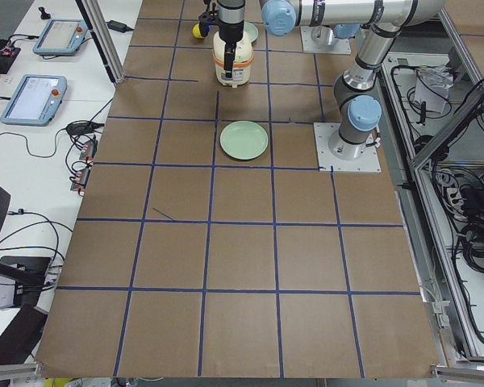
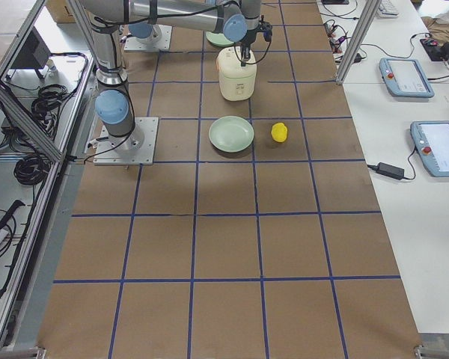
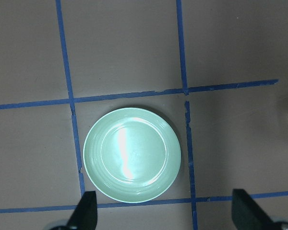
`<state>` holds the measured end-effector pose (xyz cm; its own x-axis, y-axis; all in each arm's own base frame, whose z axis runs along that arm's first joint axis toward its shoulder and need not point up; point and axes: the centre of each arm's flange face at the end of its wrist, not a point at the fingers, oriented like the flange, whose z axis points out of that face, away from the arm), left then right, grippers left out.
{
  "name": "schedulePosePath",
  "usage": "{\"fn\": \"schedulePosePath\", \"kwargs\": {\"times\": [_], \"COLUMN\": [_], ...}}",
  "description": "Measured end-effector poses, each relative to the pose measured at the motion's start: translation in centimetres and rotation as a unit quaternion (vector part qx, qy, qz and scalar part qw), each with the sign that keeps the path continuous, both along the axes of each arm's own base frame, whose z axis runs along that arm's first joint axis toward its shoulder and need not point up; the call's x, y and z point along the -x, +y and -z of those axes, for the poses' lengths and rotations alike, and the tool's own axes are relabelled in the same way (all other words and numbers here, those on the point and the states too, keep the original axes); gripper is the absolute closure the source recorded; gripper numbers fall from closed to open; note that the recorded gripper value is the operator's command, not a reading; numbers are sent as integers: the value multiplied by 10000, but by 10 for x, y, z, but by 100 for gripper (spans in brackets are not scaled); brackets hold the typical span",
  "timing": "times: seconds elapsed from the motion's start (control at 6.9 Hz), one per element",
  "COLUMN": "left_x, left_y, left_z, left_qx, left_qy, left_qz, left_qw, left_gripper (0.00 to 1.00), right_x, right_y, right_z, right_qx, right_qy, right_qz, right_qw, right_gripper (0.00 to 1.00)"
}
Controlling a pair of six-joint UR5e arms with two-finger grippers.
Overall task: Press rice cooker button
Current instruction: 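Press down on the green button with the right gripper fingertips, then lift the right gripper up and away from the cooker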
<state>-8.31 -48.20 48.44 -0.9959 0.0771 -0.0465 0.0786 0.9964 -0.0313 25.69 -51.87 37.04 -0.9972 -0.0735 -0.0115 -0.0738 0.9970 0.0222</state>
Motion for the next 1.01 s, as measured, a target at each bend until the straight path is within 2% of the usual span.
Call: {"fn": "schedulePosePath", "kwargs": {"times": [0.29, 0.72, 1.01], "left_x": [0, 0, 0], "left_y": [0, 0, 0], "left_z": [0, 0, 0], "left_qx": [0, 0, 0], "left_qy": [0, 0, 0], "left_qz": [0, 0, 0], "left_qw": [10000, 10000, 10000], "left_gripper": [0, 0, 0], "right_x": [16, 90, 137], "right_y": [-17, -45, -38], "right_z": [-34, -97, -117], "right_qx": [177, -28, -186], "right_qy": [-88, -54, 43], "right_qz": [210, 606, 642], "right_qw": [9996, 9981, 9978], "right_gripper": [0, 0, 0]}}
